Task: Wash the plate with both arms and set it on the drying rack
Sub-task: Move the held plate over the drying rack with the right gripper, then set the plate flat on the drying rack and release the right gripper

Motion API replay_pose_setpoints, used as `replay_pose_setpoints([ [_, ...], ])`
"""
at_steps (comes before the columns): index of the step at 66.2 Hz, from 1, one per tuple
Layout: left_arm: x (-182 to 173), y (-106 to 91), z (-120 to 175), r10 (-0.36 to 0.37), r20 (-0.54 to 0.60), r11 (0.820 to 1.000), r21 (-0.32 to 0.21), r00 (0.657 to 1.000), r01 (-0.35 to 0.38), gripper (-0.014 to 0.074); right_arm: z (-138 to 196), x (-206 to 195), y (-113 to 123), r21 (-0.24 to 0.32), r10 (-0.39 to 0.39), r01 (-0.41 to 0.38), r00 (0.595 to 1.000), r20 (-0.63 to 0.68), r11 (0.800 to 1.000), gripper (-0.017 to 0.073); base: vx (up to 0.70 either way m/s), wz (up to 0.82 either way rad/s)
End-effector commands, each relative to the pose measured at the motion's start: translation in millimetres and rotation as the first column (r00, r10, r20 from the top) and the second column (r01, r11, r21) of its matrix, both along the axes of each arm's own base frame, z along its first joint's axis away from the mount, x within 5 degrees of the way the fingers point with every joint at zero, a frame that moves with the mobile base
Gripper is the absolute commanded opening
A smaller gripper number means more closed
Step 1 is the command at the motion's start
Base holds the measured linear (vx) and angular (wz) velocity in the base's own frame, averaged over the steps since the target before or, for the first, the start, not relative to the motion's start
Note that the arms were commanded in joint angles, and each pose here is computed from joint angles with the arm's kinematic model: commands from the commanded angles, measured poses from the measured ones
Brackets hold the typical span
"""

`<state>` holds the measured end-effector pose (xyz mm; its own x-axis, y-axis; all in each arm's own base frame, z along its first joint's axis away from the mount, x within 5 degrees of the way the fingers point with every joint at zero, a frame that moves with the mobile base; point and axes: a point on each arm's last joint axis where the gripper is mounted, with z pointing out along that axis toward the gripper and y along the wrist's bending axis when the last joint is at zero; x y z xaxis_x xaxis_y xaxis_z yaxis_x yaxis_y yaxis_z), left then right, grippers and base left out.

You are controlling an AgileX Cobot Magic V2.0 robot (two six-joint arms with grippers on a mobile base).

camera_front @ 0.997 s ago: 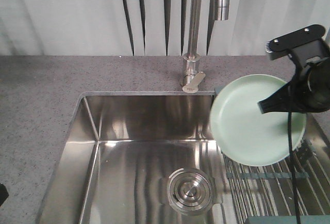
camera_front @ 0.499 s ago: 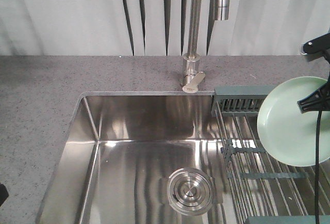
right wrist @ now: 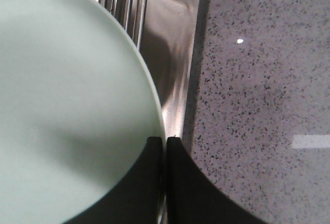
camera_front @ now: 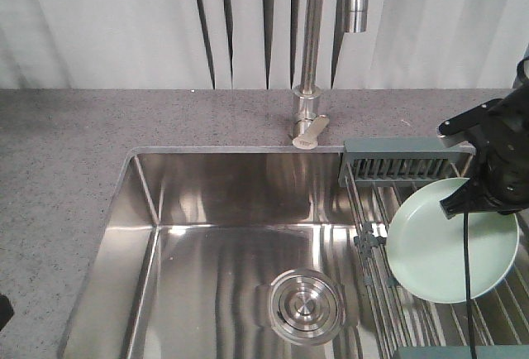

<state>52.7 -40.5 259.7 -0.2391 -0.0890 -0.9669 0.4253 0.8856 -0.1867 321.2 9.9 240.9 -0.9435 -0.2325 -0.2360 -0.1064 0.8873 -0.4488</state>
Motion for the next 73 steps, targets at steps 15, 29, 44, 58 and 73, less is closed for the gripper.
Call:
replay_pose_setpoints([
  [15, 2, 1.5, 12, 0.027, 0.038, 0.999, -0.048, 0.999, -0.025, -0.0006, 17, 7, -3, -0.028, 0.036, -0.033, 0.996, 0.083, 0.999, 0.0199, 0.00, 0.00],
  [29, 2, 1.5, 12, 0.027, 0.038, 0.999, -0.048, 0.999, -0.025, -0.0006, 18, 5, -5, -0.046, 0.025, -0.022, 0.997, 0.073, 0.999, 0.0528, 0.00, 0.00],
  [44, 1, 1.2, 12, 0.024, 0.035, 0.998, -0.057, 0.999, -0.022, -0.0006, 55, -11, -2, 0.008, 0.059, -0.062, 0.977, 0.206, 0.998, 0.0472, 0.00, 0.00],
  [58, 1, 1.2, 12, 0.025, 0.031, 0.998, -0.064, 0.999, -0.023, -0.0006, 123, -71, 9, 0.185, 0.142, -0.236, 0.900, 0.411, 0.954, 0.0018, 0.00, 0.00],
  [73, 2, 0.9, 13, 0.027, 0.032, 0.995, -0.093, 0.999, -0.024, -0.0006, 149, -186, 13, 0.278, 0.172, -0.455, 0.726, 0.666, 0.846, -0.0010, 0.00, 0.00],
])
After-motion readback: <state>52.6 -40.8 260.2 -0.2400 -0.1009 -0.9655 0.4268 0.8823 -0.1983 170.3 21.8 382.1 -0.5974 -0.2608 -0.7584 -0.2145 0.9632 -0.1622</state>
